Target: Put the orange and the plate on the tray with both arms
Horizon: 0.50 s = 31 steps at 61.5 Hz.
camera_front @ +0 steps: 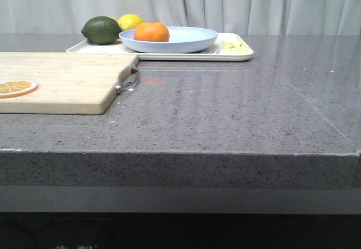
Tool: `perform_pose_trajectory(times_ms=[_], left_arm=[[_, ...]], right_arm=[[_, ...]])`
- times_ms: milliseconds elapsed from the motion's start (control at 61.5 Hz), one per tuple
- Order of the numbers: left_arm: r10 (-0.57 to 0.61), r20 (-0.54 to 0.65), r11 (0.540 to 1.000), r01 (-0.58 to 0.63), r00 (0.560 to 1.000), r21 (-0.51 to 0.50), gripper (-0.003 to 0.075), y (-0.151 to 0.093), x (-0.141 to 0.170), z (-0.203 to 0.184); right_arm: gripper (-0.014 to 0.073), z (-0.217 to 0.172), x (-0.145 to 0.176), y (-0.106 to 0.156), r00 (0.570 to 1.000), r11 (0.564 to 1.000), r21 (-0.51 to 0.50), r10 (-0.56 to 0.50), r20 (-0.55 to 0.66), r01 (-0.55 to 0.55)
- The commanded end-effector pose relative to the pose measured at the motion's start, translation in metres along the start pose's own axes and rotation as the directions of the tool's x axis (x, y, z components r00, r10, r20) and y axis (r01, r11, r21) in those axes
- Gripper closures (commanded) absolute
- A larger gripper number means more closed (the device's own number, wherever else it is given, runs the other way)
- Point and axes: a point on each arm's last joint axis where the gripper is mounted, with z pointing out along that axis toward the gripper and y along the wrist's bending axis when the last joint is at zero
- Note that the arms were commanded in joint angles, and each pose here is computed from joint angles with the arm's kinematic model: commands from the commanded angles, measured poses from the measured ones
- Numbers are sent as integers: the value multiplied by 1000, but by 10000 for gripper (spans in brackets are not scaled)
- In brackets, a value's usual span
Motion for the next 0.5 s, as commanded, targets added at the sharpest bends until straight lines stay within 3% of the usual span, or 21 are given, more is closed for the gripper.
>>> perform_pose_trajectory(times_ms=[0,114,293,488], left_arm=[[-15,125,1000,14,992,15,738,-1,-14,-8],[-15,125,1000,14,992,15,738,-1,-14,-8],[-15,125,1000,14,992,15,738,-1,-14,-8],[-15,125,1000,14,992,15,738,-1,-14,-8]], right_arm=[[656,-12,9,-1,979,1000,13,-27,200,25],[656,-17,38,1,939,1000,11,-28,342,26],[656,-27,73,2,843,1000,10,-27,538,25],[656,-37,84,2,788,1000,11,-25,615,23]])
